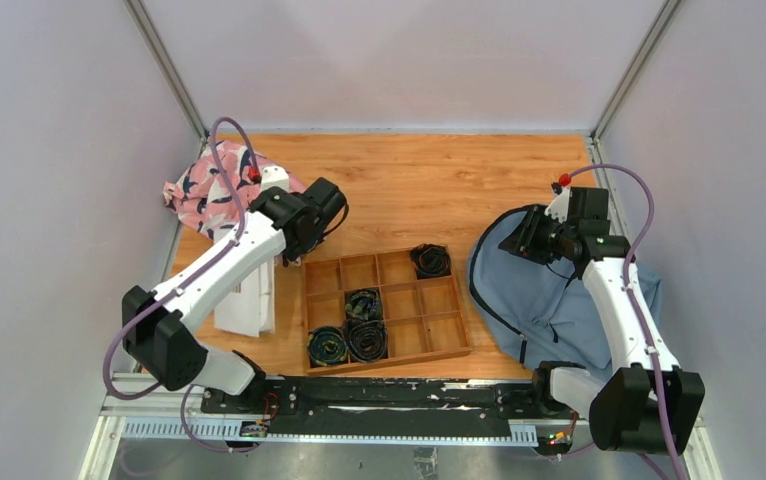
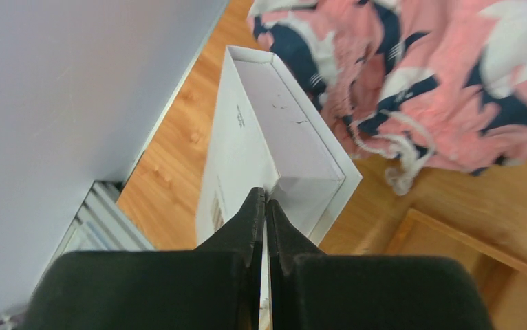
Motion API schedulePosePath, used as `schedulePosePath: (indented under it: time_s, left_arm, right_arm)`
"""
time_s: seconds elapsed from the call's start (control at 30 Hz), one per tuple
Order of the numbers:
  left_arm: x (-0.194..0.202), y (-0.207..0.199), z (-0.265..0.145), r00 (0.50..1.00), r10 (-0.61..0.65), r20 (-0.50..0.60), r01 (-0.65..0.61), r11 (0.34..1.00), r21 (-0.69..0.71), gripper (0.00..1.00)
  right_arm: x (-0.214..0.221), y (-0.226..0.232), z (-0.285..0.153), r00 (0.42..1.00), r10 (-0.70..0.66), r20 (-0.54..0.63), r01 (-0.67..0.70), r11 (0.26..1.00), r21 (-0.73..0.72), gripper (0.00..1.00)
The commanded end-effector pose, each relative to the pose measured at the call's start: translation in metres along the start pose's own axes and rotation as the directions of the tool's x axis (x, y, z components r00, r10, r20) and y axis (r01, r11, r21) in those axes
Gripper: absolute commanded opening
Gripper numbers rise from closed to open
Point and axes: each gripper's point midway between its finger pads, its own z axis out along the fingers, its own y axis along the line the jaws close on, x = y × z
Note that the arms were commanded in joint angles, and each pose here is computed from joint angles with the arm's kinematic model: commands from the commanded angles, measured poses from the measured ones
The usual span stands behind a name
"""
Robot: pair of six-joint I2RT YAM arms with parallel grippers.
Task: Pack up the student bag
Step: Pick up the book from the center of the board.
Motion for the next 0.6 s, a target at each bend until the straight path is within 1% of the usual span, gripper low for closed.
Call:
schedulePosePath:
  time_s: [0.0,0.1,0.23,0.3,0.4,0.53,0.57]
  left_arm:
    - [-0.056,0.005,-0.033,0.986,-0.080,0.149,0.069,0.995,0.075,0.00]
    - [-0.078,0.002,-0.050,0.977,-0.106,0.184,0.084,0.989,0.124,0.00]
    - [-0.103,-0.005,-0.072,0.964,-0.132,0.229,0.092,0.980,0.175,0.00]
    - [-0.116,-0.010,-0.083,0.959,-0.160,0.234,0.110,0.971,0.212,0.00]
    - [-0.133,-0.019,-0.102,0.950,-0.182,0.252,0.113,0.958,0.265,0.00]
    - [-0.151,-0.036,-0.122,0.947,-0.211,0.243,0.121,0.932,0.341,0.00]
    - [-0.155,-0.040,-0.127,0.947,-0.212,0.240,0.117,0.927,0.357,0.00]
  right_arm:
    - [-0.010,0.012,-0.003,1.000,-0.016,0.017,0.017,0.999,-0.033,0.40]
    - [-0.013,0.016,-0.007,0.999,-0.021,0.031,0.022,0.999,-0.041,0.47]
    - [-0.026,0.028,-0.018,0.996,-0.039,0.079,0.044,0.997,-0.065,0.63]
    - [-0.033,0.036,-0.024,0.993,-0.049,0.106,0.059,0.995,-0.084,0.68]
    - [-0.044,0.051,-0.032,0.987,-0.065,0.145,0.083,0.989,-0.124,0.72]
    - [-0.056,0.074,-0.037,0.977,-0.092,0.190,0.128,0.974,-0.186,0.73]
    - [-0.053,0.085,-0.035,0.978,-0.104,0.181,0.143,0.967,-0.213,0.73]
